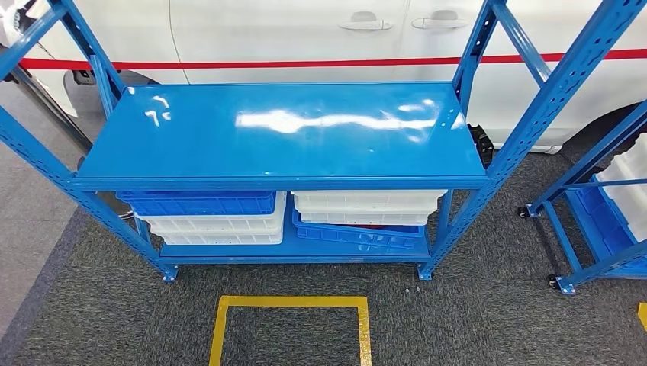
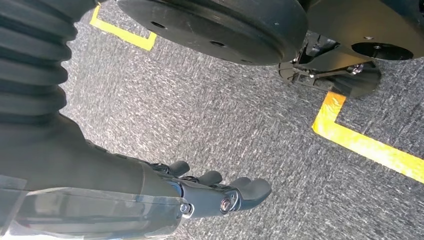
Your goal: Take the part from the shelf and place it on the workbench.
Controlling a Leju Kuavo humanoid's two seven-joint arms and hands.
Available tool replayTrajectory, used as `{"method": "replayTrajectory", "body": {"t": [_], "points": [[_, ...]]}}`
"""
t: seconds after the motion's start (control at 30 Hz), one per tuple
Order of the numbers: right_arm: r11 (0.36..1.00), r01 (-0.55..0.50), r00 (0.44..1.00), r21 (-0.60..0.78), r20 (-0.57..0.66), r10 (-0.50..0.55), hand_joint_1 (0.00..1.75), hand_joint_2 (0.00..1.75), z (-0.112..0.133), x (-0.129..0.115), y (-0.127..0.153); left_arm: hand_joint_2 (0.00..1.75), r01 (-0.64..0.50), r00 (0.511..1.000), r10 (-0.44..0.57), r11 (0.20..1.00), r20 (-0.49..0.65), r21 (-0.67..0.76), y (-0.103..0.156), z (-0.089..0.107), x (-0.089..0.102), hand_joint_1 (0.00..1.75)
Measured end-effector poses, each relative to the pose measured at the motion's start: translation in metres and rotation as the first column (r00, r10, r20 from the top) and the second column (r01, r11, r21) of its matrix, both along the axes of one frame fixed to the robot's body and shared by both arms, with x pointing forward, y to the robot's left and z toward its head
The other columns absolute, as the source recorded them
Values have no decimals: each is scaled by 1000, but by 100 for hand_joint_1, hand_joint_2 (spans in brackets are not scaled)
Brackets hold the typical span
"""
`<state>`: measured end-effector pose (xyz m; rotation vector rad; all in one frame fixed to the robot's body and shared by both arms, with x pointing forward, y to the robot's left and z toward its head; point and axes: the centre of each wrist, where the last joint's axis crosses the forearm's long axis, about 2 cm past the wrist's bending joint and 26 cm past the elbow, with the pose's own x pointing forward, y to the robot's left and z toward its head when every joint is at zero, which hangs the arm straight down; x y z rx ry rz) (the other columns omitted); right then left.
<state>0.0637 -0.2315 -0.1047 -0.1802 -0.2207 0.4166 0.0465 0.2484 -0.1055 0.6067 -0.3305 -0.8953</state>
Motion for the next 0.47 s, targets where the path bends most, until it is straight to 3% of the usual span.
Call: {"method": "replayTrajectory", "body": {"t": [0.13,0.47], "points": [[1000,16,1000,-3,-6,-16,0,0,0,-1,0,0,15,1000,-15,1000,14,-6,0,0,0,0],[1000,17,999,-15,-43,-18,0,0,-1,-9,0,0,16,1000,-16,1000,-8,-8,-1,0,-1,0]]}}
